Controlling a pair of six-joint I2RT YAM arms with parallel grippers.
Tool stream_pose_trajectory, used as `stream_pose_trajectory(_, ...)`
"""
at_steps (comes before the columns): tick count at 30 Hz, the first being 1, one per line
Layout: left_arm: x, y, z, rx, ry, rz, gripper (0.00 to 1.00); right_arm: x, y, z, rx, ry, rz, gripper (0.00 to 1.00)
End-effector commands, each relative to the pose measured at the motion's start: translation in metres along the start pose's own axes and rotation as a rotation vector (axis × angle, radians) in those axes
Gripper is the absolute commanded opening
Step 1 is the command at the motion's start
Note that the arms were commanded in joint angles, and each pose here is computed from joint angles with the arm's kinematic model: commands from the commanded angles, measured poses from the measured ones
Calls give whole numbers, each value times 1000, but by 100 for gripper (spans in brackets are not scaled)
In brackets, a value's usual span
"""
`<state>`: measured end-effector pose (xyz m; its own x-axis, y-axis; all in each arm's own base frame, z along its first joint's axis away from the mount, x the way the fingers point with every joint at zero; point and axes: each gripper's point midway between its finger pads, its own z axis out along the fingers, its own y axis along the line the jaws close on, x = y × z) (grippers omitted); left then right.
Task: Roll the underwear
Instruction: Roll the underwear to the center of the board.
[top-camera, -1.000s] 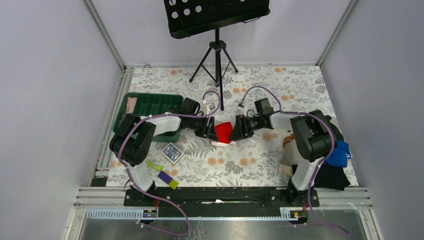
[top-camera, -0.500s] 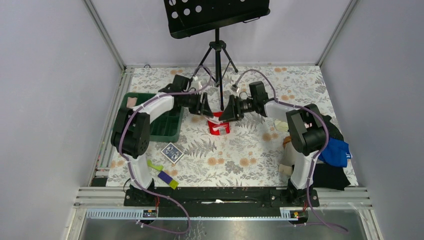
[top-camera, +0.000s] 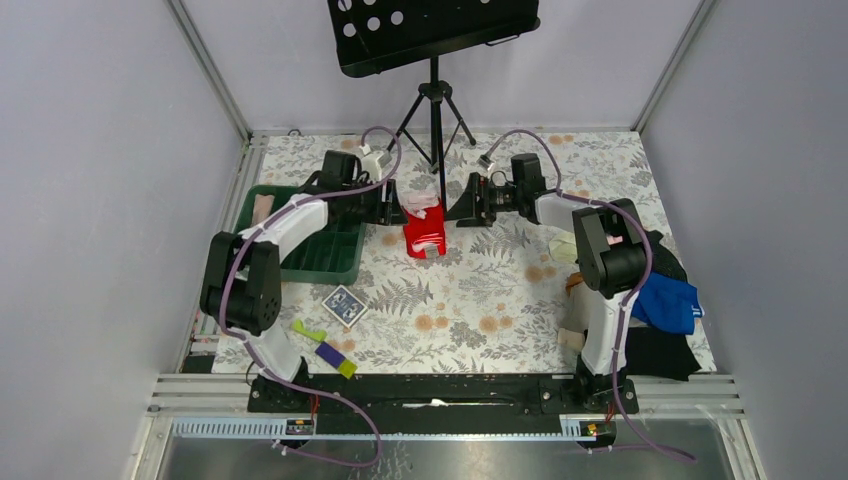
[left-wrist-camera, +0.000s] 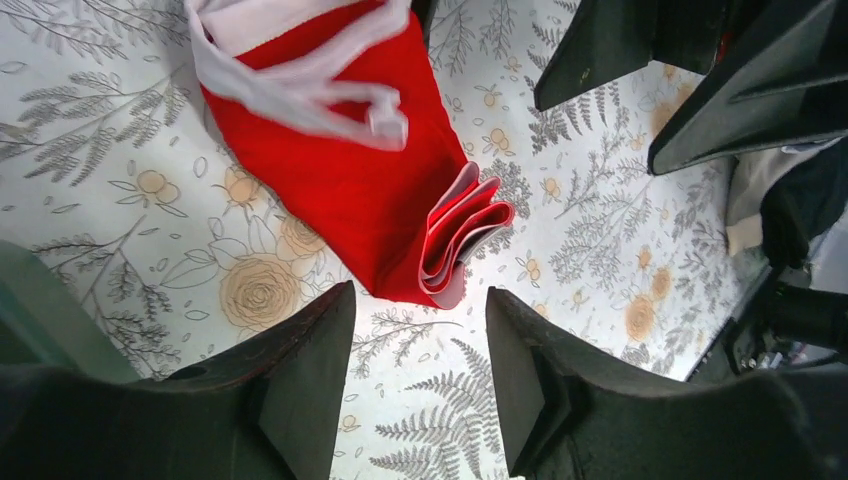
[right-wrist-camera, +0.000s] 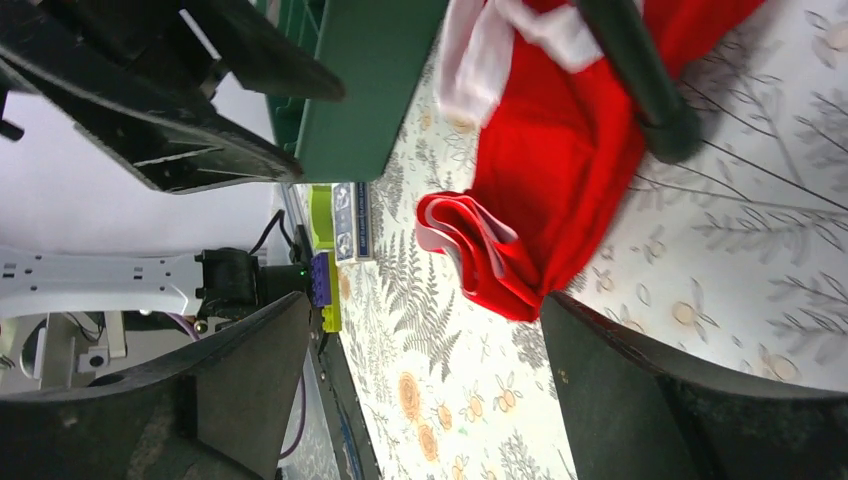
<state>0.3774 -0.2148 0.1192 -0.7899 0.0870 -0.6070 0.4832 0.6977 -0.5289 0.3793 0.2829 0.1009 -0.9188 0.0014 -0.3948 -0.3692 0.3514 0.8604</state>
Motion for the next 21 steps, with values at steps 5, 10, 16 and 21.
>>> stream_pose_trajectory(5,-20,-37,-16,59,-142,331,53,-9,29,-24,-6,-54,-69,92)
stream_pose_trajectory(10,17,-56,14,69,-17,697,53,-16,44,-60,17,-99,-103,91)
stream_pose_trajectory(16,20,-49,58,34,40,743,53,-17,48,-119,87,-153,-97,90)
stream_pose_trajectory(21,15,-32,82,-23,66,752,53,-6,53,-151,135,-190,-115,90)
